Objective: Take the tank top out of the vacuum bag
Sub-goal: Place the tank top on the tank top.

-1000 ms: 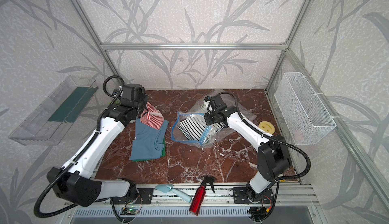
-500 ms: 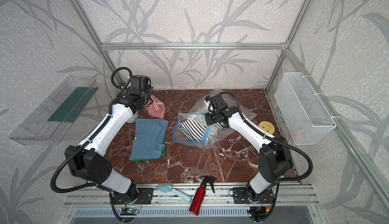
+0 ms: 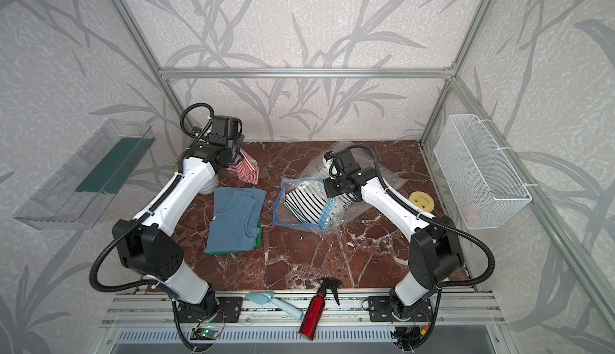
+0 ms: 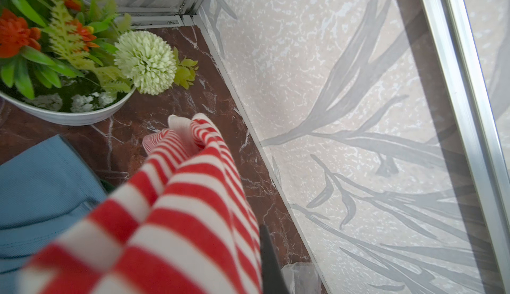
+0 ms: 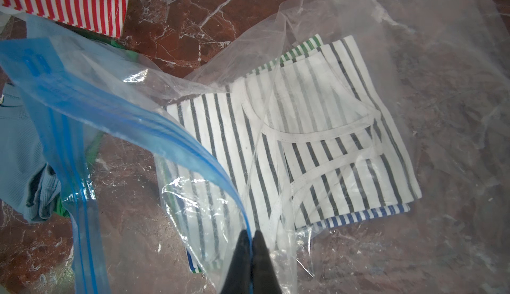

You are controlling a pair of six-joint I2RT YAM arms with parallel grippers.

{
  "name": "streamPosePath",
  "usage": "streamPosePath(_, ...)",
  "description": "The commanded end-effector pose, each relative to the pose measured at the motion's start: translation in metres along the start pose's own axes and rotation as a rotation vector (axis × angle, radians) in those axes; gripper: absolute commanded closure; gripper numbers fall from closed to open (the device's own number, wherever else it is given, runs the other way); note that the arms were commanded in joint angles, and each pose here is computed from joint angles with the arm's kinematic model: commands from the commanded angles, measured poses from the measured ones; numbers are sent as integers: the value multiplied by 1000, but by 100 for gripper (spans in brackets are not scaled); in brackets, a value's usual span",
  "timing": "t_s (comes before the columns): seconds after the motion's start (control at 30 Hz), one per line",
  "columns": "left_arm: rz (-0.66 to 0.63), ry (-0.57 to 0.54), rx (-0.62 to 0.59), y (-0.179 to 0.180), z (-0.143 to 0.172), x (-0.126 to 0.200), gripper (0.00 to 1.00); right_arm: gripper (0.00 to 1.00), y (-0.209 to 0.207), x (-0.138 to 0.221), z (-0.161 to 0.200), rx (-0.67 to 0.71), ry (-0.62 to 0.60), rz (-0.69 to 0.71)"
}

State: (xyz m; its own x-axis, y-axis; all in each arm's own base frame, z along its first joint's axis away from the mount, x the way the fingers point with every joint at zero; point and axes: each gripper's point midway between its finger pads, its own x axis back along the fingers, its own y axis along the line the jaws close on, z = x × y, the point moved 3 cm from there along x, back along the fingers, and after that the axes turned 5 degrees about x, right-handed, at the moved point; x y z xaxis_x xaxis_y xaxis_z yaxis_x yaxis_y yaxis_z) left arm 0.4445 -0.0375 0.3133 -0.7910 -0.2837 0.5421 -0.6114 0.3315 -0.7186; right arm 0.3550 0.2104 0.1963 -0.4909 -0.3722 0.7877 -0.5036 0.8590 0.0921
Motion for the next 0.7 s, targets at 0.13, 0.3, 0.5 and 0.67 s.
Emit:
streamPosePath(0.13, -178, -68, 39, 85, -3, 12, 100, 100, 2, 2, -2, -6, -7, -26)
streamPosePath(0.3, -247, -15, 75, 133, 13, 18, 100, 100, 2, 1, -4, -10, -10, -32)
streamPosePath(0.5, -292, 18, 84, 165, 22, 26, 100, 100, 7, -1, -5, -19, -9, -54)
streamPosePath(0.67, -316, 57, 112, 188, 32, 38, 100, 100, 10, -3, -5, -21, -9, -63)
